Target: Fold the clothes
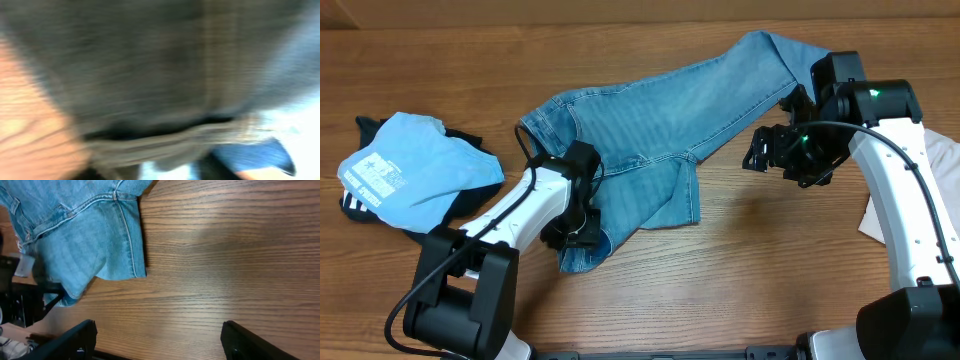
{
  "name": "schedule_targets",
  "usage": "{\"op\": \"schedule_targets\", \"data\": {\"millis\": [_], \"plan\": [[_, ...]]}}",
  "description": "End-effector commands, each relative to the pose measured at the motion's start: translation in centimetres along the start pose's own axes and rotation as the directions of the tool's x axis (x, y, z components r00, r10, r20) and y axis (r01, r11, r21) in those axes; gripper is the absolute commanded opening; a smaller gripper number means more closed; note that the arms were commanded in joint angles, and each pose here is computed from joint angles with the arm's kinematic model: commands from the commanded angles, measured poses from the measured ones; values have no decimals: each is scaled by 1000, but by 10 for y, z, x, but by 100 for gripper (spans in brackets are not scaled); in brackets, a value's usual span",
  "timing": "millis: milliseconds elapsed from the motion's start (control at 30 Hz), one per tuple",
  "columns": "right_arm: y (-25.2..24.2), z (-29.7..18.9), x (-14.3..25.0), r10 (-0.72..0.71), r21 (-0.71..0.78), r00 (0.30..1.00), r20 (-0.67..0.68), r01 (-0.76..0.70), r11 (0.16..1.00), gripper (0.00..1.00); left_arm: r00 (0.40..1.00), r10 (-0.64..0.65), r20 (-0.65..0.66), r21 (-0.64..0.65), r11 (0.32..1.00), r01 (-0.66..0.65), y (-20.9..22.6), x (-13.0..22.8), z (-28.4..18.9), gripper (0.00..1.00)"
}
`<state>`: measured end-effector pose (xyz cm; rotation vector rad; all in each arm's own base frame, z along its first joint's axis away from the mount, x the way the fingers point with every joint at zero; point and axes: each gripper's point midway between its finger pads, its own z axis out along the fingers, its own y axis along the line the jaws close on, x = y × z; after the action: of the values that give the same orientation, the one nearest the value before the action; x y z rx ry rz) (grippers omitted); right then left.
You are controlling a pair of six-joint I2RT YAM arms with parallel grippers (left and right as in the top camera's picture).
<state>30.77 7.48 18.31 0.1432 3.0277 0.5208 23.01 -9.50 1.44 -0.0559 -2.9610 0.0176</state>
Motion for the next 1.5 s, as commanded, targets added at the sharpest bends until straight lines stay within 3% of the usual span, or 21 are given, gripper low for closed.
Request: {"op": "schedule_targets", "data": {"millis": [0,100,133,233,300,433,567,767,800,833,867,933,1033,1133,1233,1267,1300,1333,1367,1400,1467], "plan": [[2,-1,2,-14,-6,1000,3,14,1000,84,977,210,-39,330,926,-186,-55,20,-21,4],[-2,9,9,-4,-1,1000,-30,4,1000,77,983,145,116,354,918,-177,-47,-14,-99,4],[-4,20,16,-4,3,998,-60,4,1000,74,962,112,249,359,912,-199,-42,-33,-144,4],[4,52,34,-40,-38,992,-123,36,999,73,806,52,589,329,896,-297,-35,-63,-267,4],[26,75,53,-137,-140,976,-169,114,984,80,721,44,691,290,897,-332,-34,-67,-313,4],[59,108,65,-252,-231,958,-140,216,949,83,685,40,728,277,896,-346,-35,-70,-329,4],[104,135,52,-222,-314,975,-18,205,927,85,649,26,761,261,902,-343,-33,-79,-338,4],[117,142,13,-143,-276,976,166,185,943,84,644,16,765,261,906,-333,-32,-81,-339,4],[120,140,7,-138,-285,971,194,190,940,75,644,16,765,261,906,-333,-32,-81,-339,4],[120,139,1,-137,-272,966,220,195,942,58,644,16,765,261,906,-333,-32,-81,-339,4],[113,140,-3,-131,-233,962,238,187,954,27,644,16,765,261,906,-332,-32,-81,-339,4],[95,136,-12,-108,-149,959,262,151,977,4,644,17,765,260,906,-332,-32,-81,-339,4],[76,87,-42,-205,15,915,349,213,977,4,643,16,766,253,912,-324,-30,-82,-339,4],[78,12,-77,-400,239,810,429,326,915,4,642,16,767,245,917,-315,-27,-83,-338,4],[98,-43,-104,-455,303,706,543,341,890,4,639,14,769,242,919,-311,-27,-84,-339,4],[108,-48,-106,-453,270,689,565,365,891,4,638,14,770,239,920,-309,-26,-84,-339,4],[115,-40,-101,-454,224,701,550,400,889,48,638,14,770,235,923,-304,-25,-84,-339,4],[115,-32,-95,-440,190,729,524,404,895,79,637,14,770,230,927,-297,-23,-85,-338,4],[111,-23,-90,-406,171,768,495,373,912,90,637,13,771,229,927,-297,-23,-85,-338,4],[104,-15,-84,-354,153,814,460,320,935,95,637,14,771,229,927,-296,-23,-85,-338,4],[73,9,-66,-93,95,933,348,63,993,91,637,14,771,229,927,-297,-23,-85,-338,4]]}}
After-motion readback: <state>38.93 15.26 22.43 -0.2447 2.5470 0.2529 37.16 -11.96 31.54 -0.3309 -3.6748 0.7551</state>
